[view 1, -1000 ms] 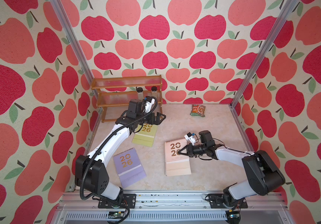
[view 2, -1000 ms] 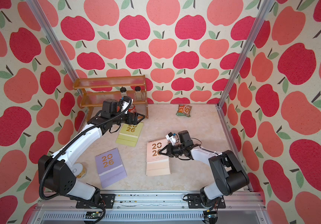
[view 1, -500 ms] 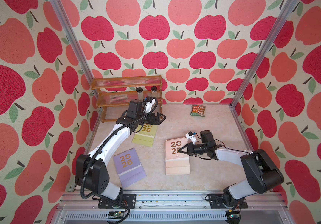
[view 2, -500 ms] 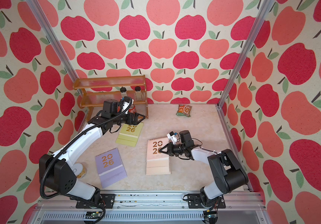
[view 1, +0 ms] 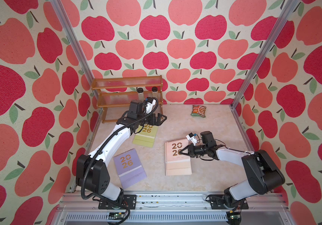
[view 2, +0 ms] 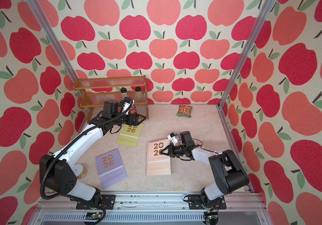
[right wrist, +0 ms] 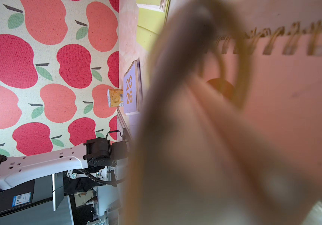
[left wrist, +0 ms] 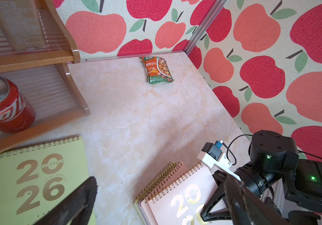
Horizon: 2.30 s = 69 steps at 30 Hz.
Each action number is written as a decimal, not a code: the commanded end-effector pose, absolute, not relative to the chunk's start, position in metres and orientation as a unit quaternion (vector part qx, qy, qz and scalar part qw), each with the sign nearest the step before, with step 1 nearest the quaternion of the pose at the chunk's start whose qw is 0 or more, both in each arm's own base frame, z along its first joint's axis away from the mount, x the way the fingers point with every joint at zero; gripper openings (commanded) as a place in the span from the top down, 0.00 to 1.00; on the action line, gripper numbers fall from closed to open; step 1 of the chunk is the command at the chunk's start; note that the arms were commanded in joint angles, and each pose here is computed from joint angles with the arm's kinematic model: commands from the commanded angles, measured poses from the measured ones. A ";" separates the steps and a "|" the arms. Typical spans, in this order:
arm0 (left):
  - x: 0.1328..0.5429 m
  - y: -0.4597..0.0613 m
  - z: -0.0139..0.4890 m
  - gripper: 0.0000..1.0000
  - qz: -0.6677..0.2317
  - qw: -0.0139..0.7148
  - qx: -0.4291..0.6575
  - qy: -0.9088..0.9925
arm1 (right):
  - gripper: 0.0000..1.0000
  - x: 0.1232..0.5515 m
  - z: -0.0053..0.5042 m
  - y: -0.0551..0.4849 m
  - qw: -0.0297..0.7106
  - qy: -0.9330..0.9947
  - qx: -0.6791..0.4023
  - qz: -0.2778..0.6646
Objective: Stack the calendars
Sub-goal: Place the calendar at the calendar, then adjust the calendar at the calendar.
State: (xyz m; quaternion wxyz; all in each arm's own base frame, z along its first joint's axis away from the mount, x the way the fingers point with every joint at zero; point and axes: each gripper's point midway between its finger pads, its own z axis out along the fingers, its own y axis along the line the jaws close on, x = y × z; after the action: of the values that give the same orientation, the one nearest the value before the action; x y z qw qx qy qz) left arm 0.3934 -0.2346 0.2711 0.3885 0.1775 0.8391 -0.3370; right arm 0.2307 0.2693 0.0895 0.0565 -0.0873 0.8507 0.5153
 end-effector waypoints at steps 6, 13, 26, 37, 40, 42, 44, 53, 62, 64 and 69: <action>0.397 -0.237 0.270 0.00 -0.347 0.385 0.178 0.836 | 0.68 0.237 0.074 0.249 0.074 0.894 -0.072 0.437; 0.397 -0.238 0.269 0.00 -0.351 0.383 0.179 0.836 | 0.52 0.241 0.074 0.237 0.087 0.912 -0.064 0.396; 0.398 -0.239 0.268 0.00 -0.352 0.381 0.180 0.836 | 0.45 0.244 0.069 0.210 0.085 0.950 -0.048 0.297; 0.397 -0.240 0.267 0.00 -0.355 0.379 0.181 0.835 | 0.46 0.242 0.077 0.216 0.098 0.955 -0.072 0.270; 0.397 -0.241 0.267 0.01 -0.356 0.378 0.182 0.835 | 0.46 0.244 0.079 0.217 0.103 0.956 -0.076 0.266; 0.397 -0.241 0.267 0.01 -0.357 0.378 0.182 0.835 | 0.46 0.244 0.080 0.219 0.103 0.956 -0.078 0.265; 0.396 -0.241 0.266 0.00 -0.357 0.377 0.183 0.835 | 0.47 0.245 0.080 0.220 0.104 0.955 -0.079 0.266; 0.394 -0.240 0.261 0.01 -0.354 0.371 0.181 0.839 | 0.47 0.248 0.081 0.224 0.106 0.955 -0.083 0.265; 0.394 -0.238 0.254 0.01 -0.351 0.362 0.175 0.846 | 0.47 0.249 0.081 0.233 0.106 0.954 -0.090 0.267; 0.392 -0.237 0.249 0.00 -0.351 0.354 0.168 0.850 | 0.47 0.250 0.081 0.232 0.106 0.954 -0.090 0.266; 0.377 -0.236 0.222 0.00 -0.352 0.317 0.147 0.868 | 0.46 0.250 0.080 0.227 0.111 0.957 -0.087 0.253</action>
State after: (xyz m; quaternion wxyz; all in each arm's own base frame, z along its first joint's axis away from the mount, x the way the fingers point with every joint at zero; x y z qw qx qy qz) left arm 0.3859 -0.2374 0.2445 0.3503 0.1675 0.8522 -0.3506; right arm 0.2475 0.2284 0.0778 0.1041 -0.0790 0.9552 0.2656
